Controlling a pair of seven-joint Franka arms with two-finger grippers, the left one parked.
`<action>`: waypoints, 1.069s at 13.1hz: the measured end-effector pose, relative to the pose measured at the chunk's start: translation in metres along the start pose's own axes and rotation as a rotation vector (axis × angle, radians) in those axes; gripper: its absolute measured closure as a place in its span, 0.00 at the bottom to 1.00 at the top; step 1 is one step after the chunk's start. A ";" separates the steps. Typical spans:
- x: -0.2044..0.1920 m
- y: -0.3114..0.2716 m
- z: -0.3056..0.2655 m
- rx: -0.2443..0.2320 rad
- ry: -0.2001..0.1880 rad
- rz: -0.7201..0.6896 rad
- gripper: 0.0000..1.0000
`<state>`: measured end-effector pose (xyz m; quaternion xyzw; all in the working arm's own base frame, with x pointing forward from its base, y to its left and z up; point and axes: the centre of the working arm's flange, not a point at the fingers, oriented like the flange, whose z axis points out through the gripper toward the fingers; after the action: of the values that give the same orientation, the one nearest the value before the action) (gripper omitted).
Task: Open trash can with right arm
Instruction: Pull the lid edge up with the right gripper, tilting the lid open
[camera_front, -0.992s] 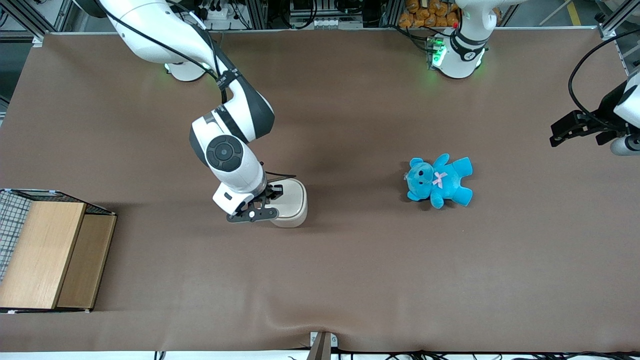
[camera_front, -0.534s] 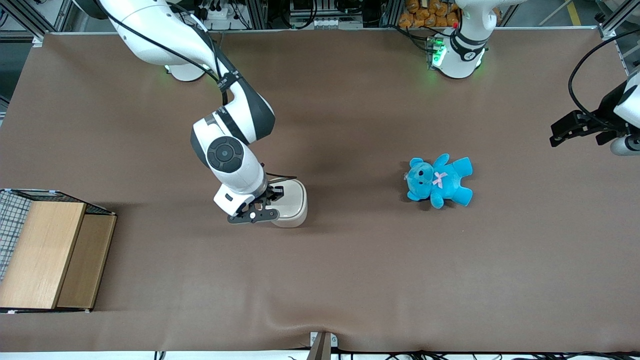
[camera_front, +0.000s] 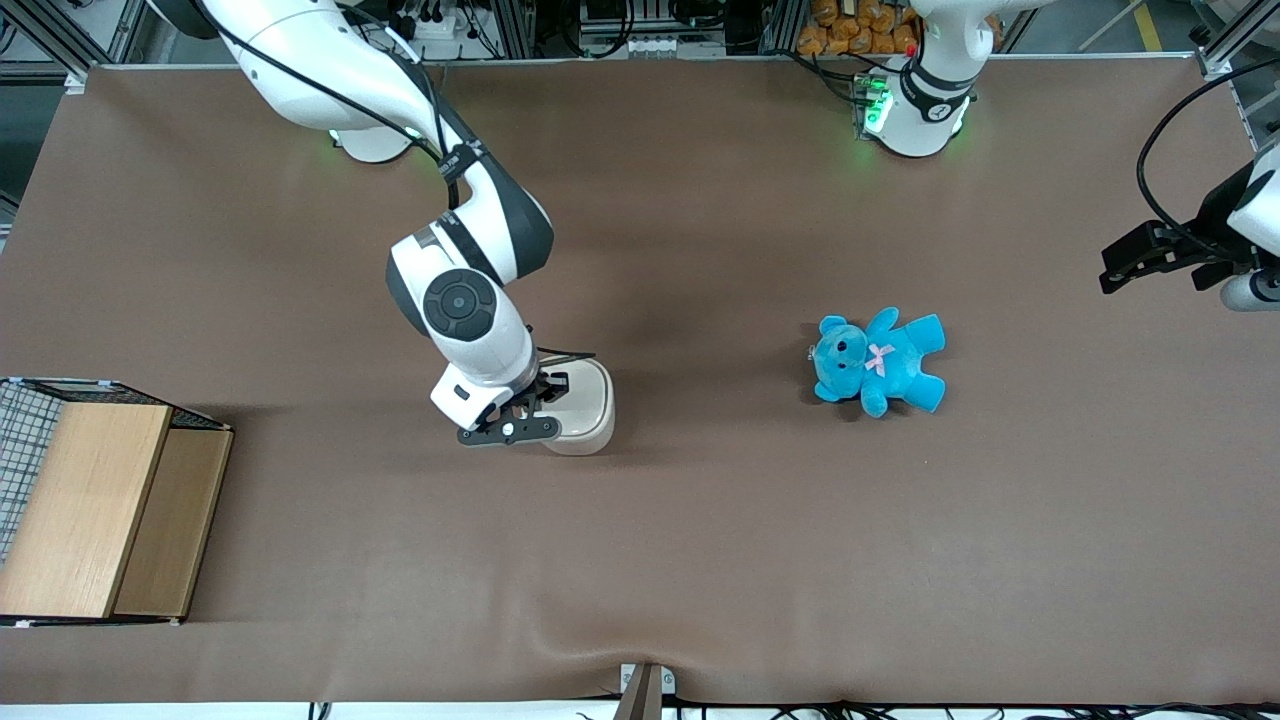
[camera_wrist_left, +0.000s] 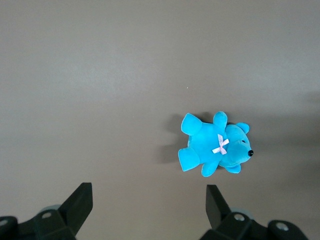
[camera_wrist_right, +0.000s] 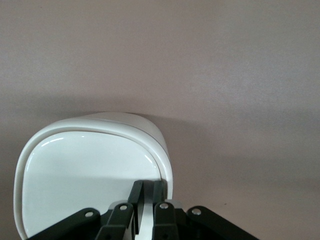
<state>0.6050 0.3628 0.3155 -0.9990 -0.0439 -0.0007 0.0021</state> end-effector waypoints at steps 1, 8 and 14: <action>0.000 0.001 0.000 -0.001 0.000 0.003 0.83; 0.002 -0.005 -0.025 -0.013 -0.019 0.005 0.67; 0.002 0.003 -0.070 -0.003 -0.047 0.047 0.62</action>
<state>0.6073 0.3593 0.3852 -0.9995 -0.0202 0.0225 -0.0002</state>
